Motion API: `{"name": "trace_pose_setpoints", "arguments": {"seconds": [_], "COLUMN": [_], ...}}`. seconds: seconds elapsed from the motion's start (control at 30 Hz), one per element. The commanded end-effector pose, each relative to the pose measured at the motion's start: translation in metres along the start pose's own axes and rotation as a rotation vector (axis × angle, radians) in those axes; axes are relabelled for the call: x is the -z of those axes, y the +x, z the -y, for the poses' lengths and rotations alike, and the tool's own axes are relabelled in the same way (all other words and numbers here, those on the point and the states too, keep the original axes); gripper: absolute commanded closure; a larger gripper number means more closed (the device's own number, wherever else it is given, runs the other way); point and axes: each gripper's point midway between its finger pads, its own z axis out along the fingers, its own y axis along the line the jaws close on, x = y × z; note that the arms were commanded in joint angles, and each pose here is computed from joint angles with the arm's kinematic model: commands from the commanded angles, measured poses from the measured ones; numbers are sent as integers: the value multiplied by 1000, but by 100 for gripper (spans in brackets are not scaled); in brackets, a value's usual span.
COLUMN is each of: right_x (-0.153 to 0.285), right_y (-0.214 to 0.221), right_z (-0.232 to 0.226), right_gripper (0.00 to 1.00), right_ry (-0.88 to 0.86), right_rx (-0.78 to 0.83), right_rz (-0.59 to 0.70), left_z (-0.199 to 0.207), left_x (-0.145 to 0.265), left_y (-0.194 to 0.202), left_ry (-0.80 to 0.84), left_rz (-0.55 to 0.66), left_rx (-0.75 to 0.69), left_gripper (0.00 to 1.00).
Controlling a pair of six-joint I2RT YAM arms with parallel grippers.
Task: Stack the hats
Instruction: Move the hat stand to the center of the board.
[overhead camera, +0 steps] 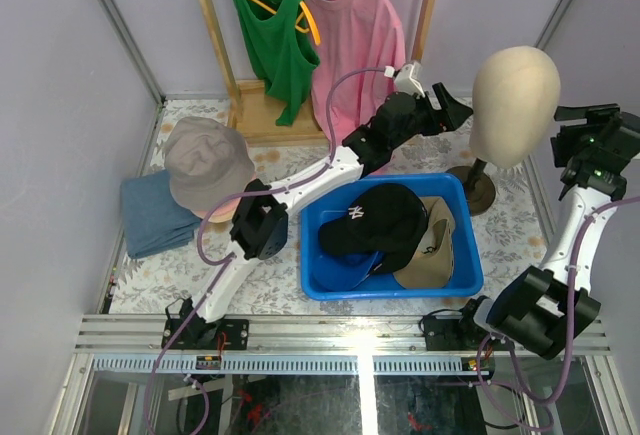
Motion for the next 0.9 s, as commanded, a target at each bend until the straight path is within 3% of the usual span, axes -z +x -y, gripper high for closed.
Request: {"name": "trace_pose_setpoints", "arguments": {"seconds": [0.0, 0.87], "right_x": [5, -39], "right_y": [33, 112], "right_z": [-20, -25], "right_gripper": [22, 21], "right_ry": [-74, -115], "right_rx": [56, 132], "right_rz": [-80, -326], "left_z": [52, 55], "left_x": [17, 35], "left_y": [-30, -40], "left_ry": [113, 141], "left_rz": [76, 69], "left_rx": [-39, -132], "left_gripper": [21, 21]}}
